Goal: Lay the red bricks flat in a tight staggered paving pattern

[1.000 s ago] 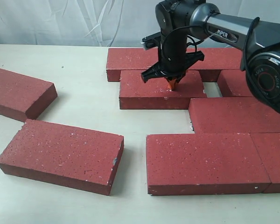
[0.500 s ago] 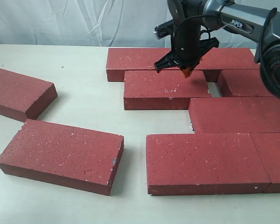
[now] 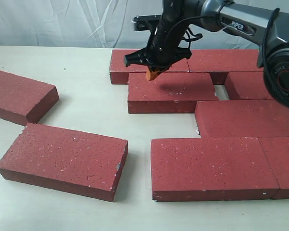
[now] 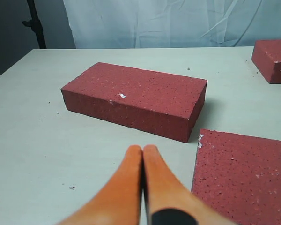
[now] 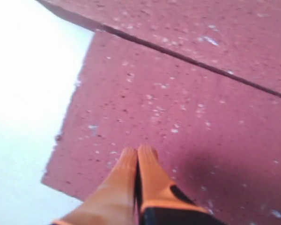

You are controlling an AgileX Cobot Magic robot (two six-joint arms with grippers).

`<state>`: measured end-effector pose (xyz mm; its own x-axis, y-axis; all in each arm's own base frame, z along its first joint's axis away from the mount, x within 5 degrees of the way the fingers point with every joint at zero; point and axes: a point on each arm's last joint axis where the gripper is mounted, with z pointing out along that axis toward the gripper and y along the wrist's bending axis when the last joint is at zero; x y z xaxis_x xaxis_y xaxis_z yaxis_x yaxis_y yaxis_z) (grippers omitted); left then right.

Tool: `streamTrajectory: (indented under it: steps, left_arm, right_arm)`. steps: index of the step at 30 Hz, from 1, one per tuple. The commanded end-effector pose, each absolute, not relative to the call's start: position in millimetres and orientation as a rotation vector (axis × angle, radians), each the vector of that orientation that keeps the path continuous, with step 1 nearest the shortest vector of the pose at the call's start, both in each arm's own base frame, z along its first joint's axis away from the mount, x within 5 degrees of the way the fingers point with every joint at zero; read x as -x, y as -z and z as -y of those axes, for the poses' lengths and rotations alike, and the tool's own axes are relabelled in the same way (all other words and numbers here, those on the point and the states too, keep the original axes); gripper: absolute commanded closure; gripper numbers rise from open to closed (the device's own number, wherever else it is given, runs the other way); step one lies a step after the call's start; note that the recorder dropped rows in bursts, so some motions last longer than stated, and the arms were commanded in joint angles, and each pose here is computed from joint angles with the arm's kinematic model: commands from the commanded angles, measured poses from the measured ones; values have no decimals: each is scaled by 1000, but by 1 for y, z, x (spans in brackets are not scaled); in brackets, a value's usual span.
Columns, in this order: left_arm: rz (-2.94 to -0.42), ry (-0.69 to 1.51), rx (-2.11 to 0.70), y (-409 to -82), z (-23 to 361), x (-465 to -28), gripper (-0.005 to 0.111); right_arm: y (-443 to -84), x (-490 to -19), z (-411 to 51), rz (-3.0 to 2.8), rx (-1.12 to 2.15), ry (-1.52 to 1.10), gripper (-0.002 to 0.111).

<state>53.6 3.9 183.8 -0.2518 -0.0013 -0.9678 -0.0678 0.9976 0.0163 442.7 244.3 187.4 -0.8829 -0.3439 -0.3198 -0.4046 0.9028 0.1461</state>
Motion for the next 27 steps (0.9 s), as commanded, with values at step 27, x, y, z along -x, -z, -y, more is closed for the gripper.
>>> streamTrajectory:
  steps: [27]
  left_arm:
    - [-1815,-56,66,-183,-4,-54,107]
  right_arm:
    - [-131,-419,-306,-2746,754,-281,109]
